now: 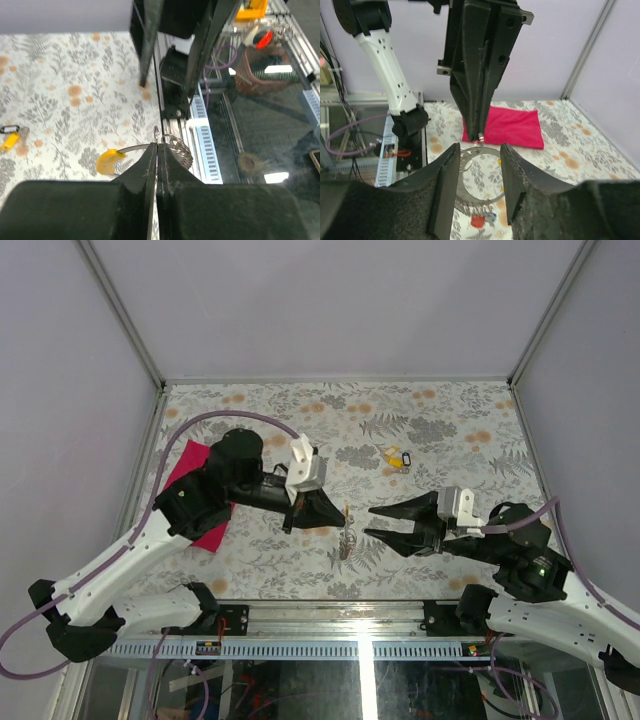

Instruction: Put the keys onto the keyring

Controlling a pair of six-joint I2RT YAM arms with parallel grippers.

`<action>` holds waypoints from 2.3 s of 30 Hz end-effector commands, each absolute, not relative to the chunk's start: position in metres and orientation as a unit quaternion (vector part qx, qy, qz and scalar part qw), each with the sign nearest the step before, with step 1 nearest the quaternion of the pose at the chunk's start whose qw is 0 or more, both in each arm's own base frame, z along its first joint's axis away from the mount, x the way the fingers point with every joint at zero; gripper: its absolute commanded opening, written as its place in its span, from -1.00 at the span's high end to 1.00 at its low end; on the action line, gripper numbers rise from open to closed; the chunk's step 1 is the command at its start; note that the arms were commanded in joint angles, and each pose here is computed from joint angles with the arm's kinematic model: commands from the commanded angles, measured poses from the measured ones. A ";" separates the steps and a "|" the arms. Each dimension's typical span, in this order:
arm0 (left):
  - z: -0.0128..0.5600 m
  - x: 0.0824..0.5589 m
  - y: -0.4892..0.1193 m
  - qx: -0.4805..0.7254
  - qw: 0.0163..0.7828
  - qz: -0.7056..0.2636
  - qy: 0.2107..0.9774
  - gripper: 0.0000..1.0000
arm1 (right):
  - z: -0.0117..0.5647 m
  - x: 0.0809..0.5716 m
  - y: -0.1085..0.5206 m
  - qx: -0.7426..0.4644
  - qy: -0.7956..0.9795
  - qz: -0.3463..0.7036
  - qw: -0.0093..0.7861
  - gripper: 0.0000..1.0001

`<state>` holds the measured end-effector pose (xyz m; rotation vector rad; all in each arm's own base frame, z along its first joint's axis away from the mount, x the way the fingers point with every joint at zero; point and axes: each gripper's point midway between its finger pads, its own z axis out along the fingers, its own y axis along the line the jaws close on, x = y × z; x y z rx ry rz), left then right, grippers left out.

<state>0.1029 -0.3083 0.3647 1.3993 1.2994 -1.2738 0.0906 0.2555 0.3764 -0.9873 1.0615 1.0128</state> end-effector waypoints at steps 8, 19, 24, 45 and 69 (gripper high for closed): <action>0.330 0.094 -0.304 0.616 0.359 -0.390 0.582 1.00 | 0.332 0.087 0.255 -0.492 0.501 0.409 0.582 0.00; 0.327 0.093 -0.308 0.628 0.353 -0.372 0.586 1.00 | 0.331 0.082 0.278 -0.509 0.475 0.441 0.566 0.20; 0.327 0.091 -0.308 0.630 0.352 -0.372 0.584 1.00 | 0.330 0.083 0.285 -0.513 0.471 0.444 0.563 0.30; 0.333 0.087 -0.306 0.632 0.362 -0.377 0.571 1.00 | 0.316 0.085 0.296 -0.528 0.481 0.445 0.539 0.73; 0.383 0.089 -0.286 0.489 0.522 -0.445 0.539 0.29 | 0.384 0.065 0.261 -0.507 0.256 0.401 0.719 1.00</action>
